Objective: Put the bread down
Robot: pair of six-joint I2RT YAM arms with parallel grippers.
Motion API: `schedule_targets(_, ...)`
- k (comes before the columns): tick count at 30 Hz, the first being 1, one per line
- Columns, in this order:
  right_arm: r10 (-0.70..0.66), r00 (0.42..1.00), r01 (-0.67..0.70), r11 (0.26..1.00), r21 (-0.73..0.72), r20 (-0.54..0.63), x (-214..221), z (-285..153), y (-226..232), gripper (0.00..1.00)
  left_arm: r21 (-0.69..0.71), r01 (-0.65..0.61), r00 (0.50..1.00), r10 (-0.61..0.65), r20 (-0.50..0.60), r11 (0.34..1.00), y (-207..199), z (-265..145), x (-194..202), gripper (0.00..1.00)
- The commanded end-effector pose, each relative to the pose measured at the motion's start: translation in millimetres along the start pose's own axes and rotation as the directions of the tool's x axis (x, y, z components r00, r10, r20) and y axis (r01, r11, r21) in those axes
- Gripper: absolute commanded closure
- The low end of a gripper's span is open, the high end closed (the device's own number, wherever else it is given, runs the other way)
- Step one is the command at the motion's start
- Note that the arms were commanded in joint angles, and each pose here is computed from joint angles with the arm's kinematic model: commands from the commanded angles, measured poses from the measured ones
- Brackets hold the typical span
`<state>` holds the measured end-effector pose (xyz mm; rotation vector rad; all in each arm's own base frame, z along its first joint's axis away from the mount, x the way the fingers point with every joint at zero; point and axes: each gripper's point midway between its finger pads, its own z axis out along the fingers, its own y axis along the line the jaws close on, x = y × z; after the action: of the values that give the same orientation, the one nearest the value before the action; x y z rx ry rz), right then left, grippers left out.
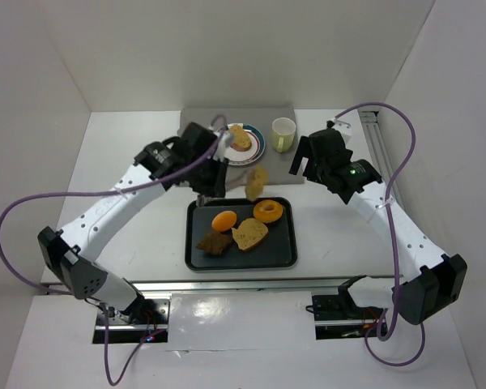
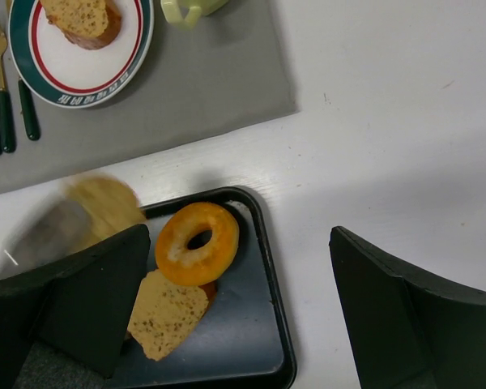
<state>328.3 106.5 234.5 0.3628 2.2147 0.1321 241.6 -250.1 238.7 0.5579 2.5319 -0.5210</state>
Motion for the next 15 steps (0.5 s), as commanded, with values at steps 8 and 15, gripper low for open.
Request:
schedule_targets(8, 0.009, 0.999, -0.008, 1.000, -0.010, 0.040, -14, -7, 5, 0.01, -0.169, 0.343, 0.924, -0.298, 0.240, 0.924, 111, 45, -113, 1.00)
schedule_targets(15, 0.004, 1.000, -0.004, 1.000, -0.013, 0.024, -9, -2, 6, 0.01, -0.191, 0.459, 0.872, -0.399, 0.282, 0.867, 166, 81, -149, 1.00)
